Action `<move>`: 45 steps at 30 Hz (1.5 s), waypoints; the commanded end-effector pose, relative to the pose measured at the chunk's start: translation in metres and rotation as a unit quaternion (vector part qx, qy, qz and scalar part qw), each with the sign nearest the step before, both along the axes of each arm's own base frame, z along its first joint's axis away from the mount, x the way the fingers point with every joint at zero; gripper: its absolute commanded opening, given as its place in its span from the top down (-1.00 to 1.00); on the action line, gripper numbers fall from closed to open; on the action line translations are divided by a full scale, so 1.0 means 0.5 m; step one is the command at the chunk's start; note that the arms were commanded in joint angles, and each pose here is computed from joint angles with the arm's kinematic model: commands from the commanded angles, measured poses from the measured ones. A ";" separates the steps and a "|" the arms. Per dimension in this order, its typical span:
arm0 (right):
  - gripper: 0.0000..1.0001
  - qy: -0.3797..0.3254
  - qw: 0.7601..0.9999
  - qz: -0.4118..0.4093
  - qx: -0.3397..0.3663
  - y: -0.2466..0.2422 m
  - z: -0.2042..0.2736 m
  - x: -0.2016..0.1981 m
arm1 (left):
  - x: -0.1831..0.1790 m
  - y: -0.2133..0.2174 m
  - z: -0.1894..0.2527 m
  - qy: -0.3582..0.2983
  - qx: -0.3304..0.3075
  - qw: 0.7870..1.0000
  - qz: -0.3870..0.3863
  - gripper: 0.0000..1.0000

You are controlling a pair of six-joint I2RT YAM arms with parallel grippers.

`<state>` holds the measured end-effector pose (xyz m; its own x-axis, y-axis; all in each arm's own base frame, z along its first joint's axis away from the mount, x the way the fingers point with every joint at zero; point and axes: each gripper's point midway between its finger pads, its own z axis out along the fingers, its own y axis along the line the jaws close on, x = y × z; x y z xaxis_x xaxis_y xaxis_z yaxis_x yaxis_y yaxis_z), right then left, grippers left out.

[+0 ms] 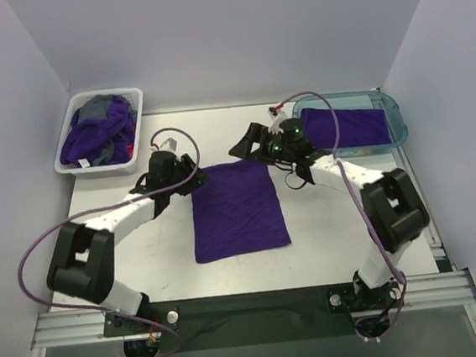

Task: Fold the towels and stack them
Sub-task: Fold the towel

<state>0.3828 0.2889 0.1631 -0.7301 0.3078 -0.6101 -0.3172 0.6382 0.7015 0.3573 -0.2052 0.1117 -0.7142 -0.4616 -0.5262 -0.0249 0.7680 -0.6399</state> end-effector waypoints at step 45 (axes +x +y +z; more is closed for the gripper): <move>-0.61 -0.002 0.993 -0.113 -0.030 -0.099 -0.070 0.140 | 0.176 0.018 0.061 -0.086 -0.116 0.989 -0.001 -0.35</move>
